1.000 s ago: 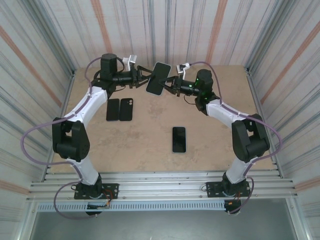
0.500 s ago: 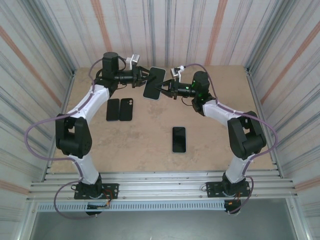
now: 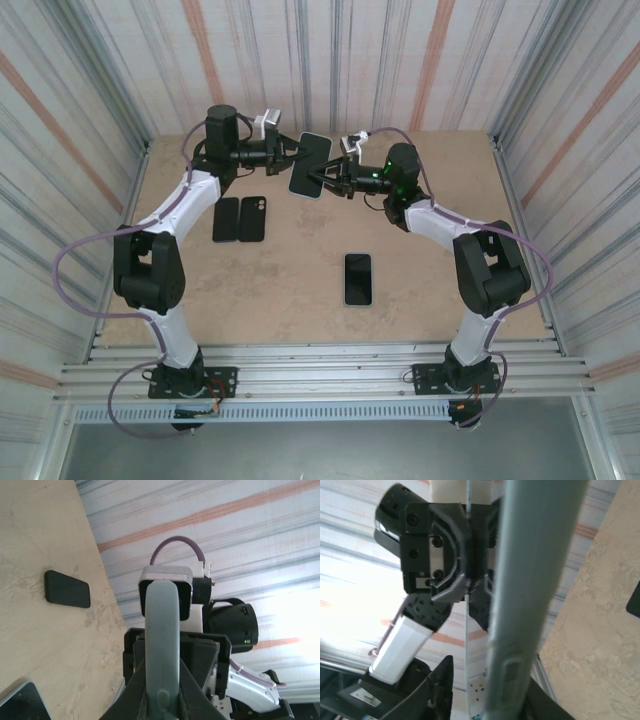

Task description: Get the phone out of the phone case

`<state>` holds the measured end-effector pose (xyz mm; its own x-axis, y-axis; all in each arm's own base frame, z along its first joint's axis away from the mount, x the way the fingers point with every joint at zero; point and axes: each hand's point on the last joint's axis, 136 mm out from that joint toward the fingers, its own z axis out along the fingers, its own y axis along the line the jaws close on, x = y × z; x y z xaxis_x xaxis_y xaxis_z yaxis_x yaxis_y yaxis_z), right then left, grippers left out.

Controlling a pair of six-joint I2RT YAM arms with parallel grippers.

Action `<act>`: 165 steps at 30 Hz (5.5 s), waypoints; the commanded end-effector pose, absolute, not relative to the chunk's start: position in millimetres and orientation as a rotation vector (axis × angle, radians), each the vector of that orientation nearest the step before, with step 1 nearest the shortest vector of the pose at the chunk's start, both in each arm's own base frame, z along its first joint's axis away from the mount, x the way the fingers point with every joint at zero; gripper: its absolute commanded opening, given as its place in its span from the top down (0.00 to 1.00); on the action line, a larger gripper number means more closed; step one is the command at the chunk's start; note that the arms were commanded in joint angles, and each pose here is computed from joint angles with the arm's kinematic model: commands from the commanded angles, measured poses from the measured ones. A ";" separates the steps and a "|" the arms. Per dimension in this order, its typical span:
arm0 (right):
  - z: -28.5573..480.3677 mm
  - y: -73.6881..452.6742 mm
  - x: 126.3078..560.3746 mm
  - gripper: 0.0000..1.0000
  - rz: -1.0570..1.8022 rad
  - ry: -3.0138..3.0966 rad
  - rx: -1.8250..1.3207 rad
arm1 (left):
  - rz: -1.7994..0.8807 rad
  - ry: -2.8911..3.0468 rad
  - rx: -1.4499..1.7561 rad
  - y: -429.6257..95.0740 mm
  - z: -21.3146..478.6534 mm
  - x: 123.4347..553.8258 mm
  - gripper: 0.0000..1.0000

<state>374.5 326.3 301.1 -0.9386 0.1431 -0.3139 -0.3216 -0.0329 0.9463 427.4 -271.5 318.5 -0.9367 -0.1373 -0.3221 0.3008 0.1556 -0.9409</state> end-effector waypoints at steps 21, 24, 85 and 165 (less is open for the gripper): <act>293.6 316.3 358.3 0.62 1.730 1.636 0.173 | -1.715 1.636 -0.471 -259.6 360.0 458.4 1.00; 297.6 313.4 360.0 0.65 1.716 1.606 0.188 | -1.715 1.632 -0.488 -260.0 360.3 454.9 1.00; 270.4 285.4 368.3 0.82 1.448 1.781 0.138 | -1.919 1.622 -0.532 -272.0 402.1 408.7 1.00; 347.2 308.6 298.4 0.76 1.428 1.549 -1.210 | -1.678 1.469 0.700 -269.5 462.1 354.1 1.00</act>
